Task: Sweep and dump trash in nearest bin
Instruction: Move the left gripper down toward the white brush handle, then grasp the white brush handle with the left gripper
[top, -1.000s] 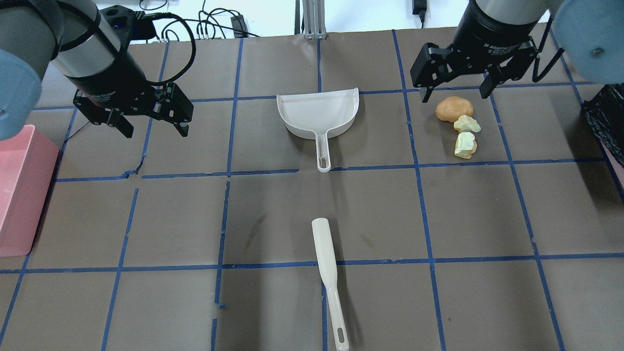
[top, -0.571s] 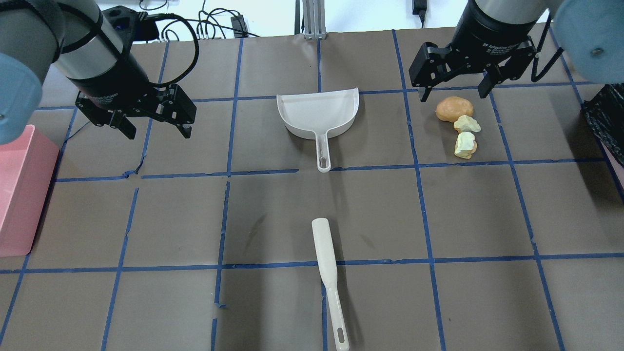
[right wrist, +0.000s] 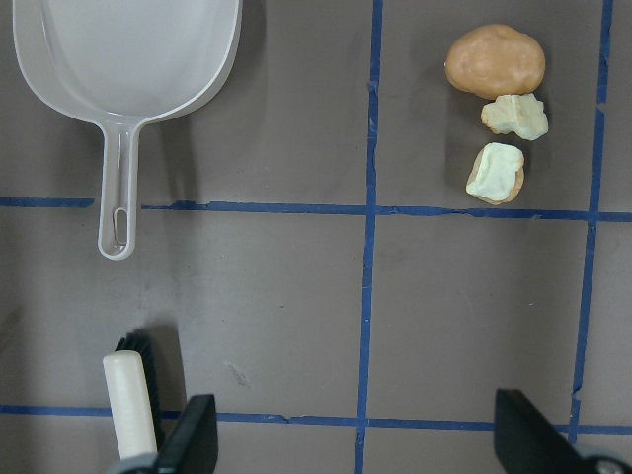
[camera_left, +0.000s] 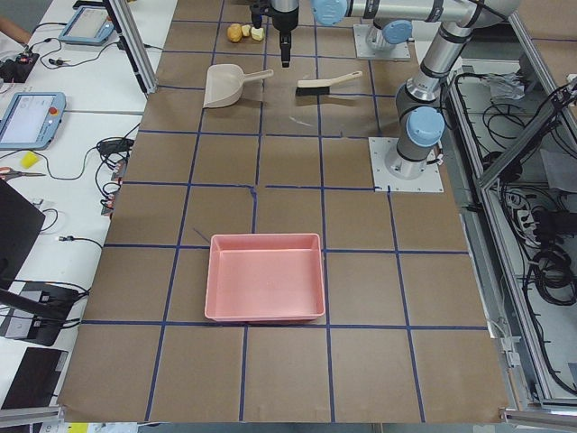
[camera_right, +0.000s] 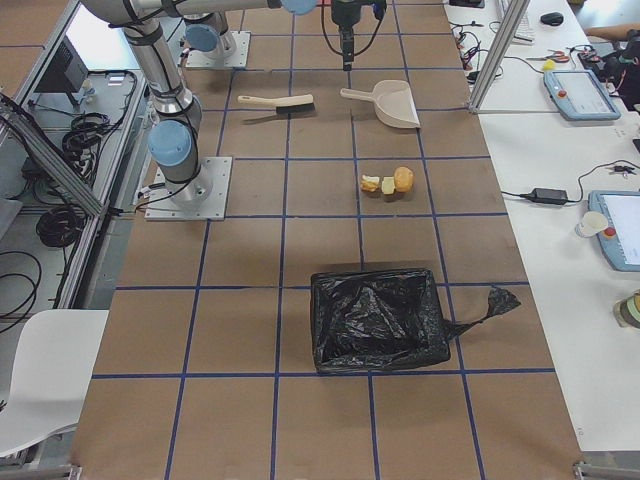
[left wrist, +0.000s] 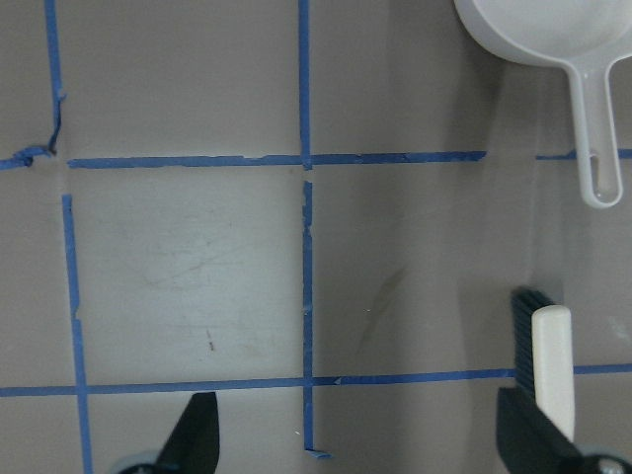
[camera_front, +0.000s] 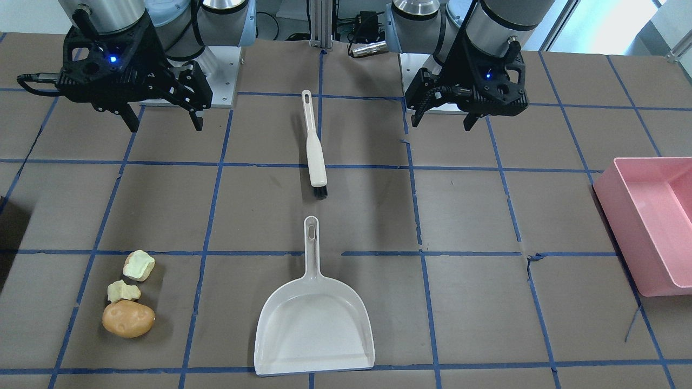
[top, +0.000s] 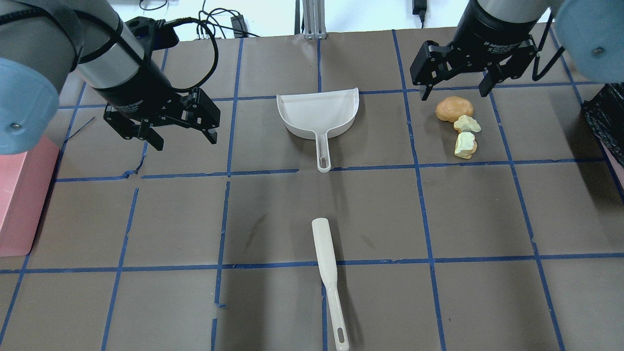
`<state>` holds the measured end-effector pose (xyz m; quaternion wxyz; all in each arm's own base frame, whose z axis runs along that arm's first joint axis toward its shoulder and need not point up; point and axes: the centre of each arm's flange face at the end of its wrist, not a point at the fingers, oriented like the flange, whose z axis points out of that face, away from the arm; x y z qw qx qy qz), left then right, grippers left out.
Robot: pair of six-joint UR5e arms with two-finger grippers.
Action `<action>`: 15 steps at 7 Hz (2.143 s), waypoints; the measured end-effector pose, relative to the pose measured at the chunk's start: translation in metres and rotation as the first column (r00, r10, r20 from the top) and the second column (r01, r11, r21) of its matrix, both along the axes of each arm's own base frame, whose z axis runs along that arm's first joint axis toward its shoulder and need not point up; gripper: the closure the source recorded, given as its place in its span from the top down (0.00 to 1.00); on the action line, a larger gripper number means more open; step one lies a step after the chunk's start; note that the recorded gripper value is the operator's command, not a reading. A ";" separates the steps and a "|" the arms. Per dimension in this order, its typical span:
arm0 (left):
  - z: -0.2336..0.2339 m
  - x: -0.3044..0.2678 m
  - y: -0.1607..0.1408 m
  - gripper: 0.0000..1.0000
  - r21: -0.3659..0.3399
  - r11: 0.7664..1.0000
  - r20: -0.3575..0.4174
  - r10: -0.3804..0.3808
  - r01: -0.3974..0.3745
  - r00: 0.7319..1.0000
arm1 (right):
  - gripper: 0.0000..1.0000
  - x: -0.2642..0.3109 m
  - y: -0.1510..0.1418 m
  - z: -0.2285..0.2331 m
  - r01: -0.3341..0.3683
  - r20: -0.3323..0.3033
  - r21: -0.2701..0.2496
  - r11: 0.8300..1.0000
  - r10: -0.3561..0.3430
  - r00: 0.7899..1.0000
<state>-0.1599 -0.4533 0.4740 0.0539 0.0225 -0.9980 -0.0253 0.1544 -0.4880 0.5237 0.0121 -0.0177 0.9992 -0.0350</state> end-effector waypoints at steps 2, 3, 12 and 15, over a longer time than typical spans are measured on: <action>-0.030 -0.040 0.032 1.00 0.058 0.998 0.010 -0.012 0.011 1.000 | 1.00 0.001 0.000 0.000 -0.001 0.003 0.000 1.000 0.001 1.000; -0.031 -0.060 0.049 1.00 0.058 0.998 0.015 -0.022 0.021 1.000 | 1.00 0.002 0.001 0.000 -0.003 0.003 0.001 1.000 0.003 1.000; -0.132 -0.168 0.159 1.00 -0.025 0.996 0.080 0.092 -0.090 0.993 | 1.00 -0.003 0.001 -0.001 0.000 -0.010 0.010 1.000 0.000 1.000; -0.160 -0.200 0.193 1.00 -0.038 0.997 0.068 0.070 -0.068 0.995 | 1.00 0.001 0.001 -0.001 -0.006 -0.007 0.006 1.000 0.006 1.000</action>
